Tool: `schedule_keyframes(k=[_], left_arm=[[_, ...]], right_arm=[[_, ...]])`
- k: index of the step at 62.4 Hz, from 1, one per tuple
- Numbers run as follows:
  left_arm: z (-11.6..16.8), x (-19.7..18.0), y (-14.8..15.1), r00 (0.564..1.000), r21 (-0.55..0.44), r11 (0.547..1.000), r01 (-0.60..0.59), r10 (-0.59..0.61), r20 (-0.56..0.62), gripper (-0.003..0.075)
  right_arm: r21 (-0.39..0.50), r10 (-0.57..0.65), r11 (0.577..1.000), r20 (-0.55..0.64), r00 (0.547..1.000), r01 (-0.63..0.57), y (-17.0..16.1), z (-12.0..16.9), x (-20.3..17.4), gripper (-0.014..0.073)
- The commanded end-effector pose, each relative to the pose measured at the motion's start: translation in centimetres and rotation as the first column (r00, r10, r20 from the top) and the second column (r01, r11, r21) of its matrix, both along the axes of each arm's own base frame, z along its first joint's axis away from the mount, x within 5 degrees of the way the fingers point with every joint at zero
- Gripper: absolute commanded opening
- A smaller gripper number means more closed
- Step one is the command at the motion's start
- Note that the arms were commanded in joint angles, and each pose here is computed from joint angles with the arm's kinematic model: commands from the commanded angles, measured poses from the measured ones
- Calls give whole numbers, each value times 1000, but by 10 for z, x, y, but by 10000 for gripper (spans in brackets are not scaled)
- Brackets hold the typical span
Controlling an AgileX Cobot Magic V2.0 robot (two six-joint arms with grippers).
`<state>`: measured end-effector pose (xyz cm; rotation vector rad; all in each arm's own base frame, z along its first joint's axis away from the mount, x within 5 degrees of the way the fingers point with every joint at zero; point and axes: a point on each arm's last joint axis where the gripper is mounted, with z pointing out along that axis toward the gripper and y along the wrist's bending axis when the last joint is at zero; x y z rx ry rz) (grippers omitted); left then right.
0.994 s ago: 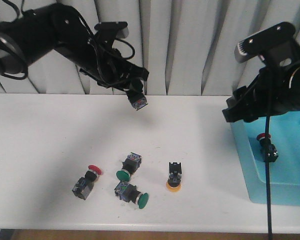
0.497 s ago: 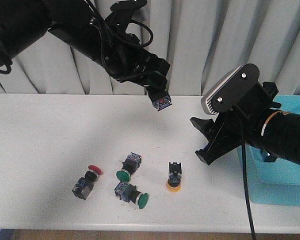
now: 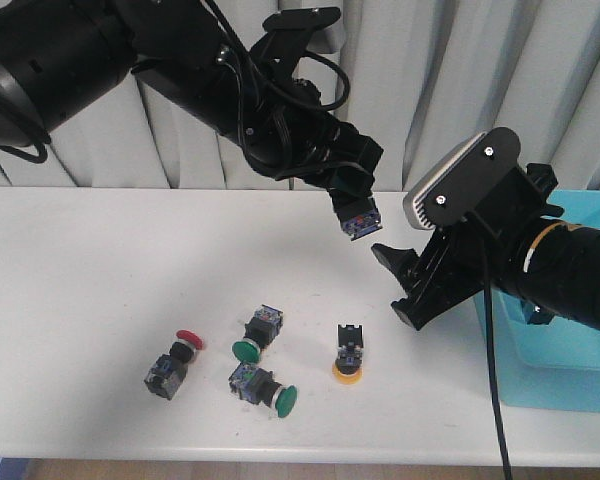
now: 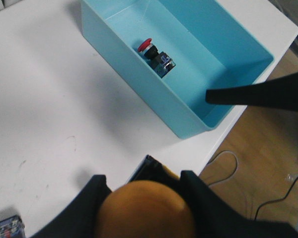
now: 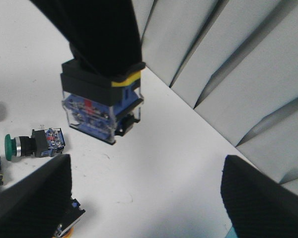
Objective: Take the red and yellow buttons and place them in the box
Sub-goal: 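Grasp the yellow button body with the right gripper, open the left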
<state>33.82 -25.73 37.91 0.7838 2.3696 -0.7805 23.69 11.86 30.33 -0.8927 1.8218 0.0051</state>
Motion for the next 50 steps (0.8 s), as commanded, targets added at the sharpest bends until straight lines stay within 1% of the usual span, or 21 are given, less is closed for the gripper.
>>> schedule_keyframes(k=[1,6,16,26,37,45,50], left_arm=[[43,-14,5,996,-149,988,-42,54,78,13],[45,-14,4,996,-184,981,-62,73,54,14],[46,-14,3,996,-209,975,-74,81,27,20],[46,-15,2,990,-243,960,-141,131,-58,24],[48,-16,1,987,-272,950,-152,130,-96,29],[50,-19,-2,985,-309,940,-145,109,-133,32],[50,-20,-3,985,-316,939,-138,95,-147,35]], right_arm=[[60,14,998,128,992,-21,3,23,-1,590],[65,33,997,154,987,-44,8,26,-3,589],[86,39,995,200,979,-57,10,30,-3,589],[98,39,993,238,971,-64,11,34,-2,589],[91,41,994,223,974,-62,13,29,2,589],[83,43,995,212,976,-62,15,24,5,589],[86,43,994,217,975,-63,15,23,6,589]])
